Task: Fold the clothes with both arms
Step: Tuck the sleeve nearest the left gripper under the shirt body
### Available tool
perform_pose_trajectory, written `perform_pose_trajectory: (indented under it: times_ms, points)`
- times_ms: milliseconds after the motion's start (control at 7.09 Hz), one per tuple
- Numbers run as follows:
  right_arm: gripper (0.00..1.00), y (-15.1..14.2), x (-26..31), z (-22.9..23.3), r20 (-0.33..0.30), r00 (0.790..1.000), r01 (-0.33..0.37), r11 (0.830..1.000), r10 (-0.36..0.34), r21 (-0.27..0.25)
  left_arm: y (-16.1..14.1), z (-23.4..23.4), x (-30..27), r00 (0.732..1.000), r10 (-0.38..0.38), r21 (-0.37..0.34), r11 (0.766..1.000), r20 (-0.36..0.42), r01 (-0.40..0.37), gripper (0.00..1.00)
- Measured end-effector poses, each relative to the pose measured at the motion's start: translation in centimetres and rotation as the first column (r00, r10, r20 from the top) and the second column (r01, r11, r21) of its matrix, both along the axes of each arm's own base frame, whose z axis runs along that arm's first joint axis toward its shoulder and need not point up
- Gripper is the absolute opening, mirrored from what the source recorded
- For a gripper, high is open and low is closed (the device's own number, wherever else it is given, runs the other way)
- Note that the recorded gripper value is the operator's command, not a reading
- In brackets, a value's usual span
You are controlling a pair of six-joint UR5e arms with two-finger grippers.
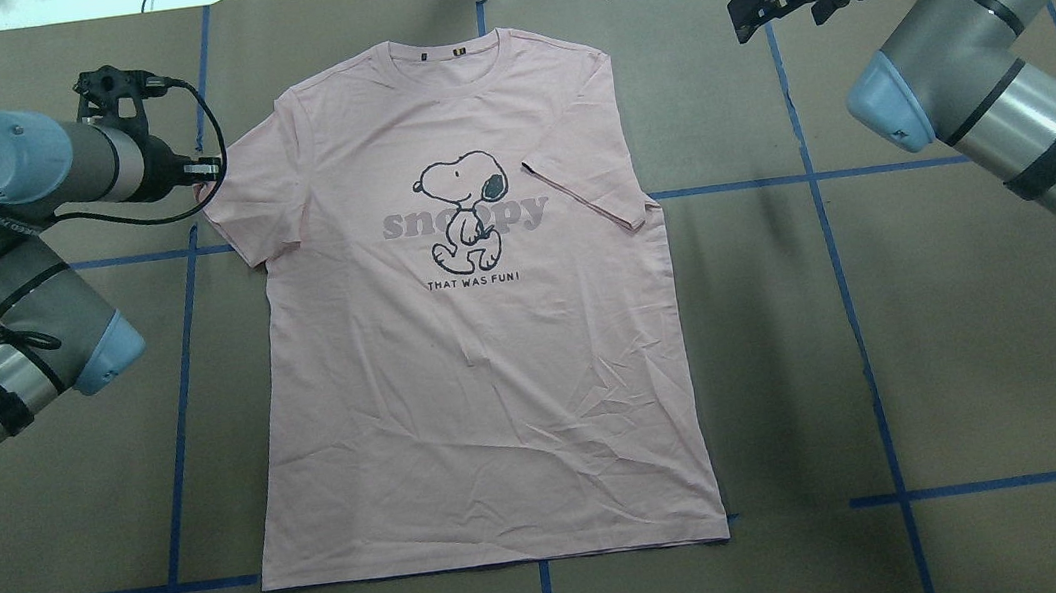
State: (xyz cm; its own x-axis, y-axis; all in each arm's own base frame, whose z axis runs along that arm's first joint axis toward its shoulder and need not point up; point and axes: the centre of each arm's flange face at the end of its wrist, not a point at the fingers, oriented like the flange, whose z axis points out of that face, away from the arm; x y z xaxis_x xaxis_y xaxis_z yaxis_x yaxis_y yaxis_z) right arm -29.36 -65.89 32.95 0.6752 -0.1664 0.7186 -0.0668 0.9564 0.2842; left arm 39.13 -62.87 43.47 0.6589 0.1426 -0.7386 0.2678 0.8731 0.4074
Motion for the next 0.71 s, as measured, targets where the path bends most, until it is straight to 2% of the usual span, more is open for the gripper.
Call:
perform_pose_trajectory:
  times_ms: [282, 564, 705]
  points:
    - [1.0, 0.0, -0.1, 0.1, -0.001, 1.0, 0.001, 1.0, -0.001, -0.002, -1.6, -8.4, 3.9, 1.0, -0.016, -0.089, 0.996, 0.025, 0.018, 0.0]
    - [1.0, 0.1, -0.1, 0.2, -0.001, 1.0, 0.0, 1.0, 0.0, -0.005, -0.7, -15.4, 10.2, 0.999, -0.039, -0.168, 0.985, 0.036, 0.045, 0.0]
    - [1.0, 0.1, -0.2, 0.2, 0.0, 1.0, -0.001, 1.0, 0.001, -0.006, -0.1, -16.7, 12.1, 0.998, -0.041, -0.189, 0.981, 0.039, 0.048, 0.98]
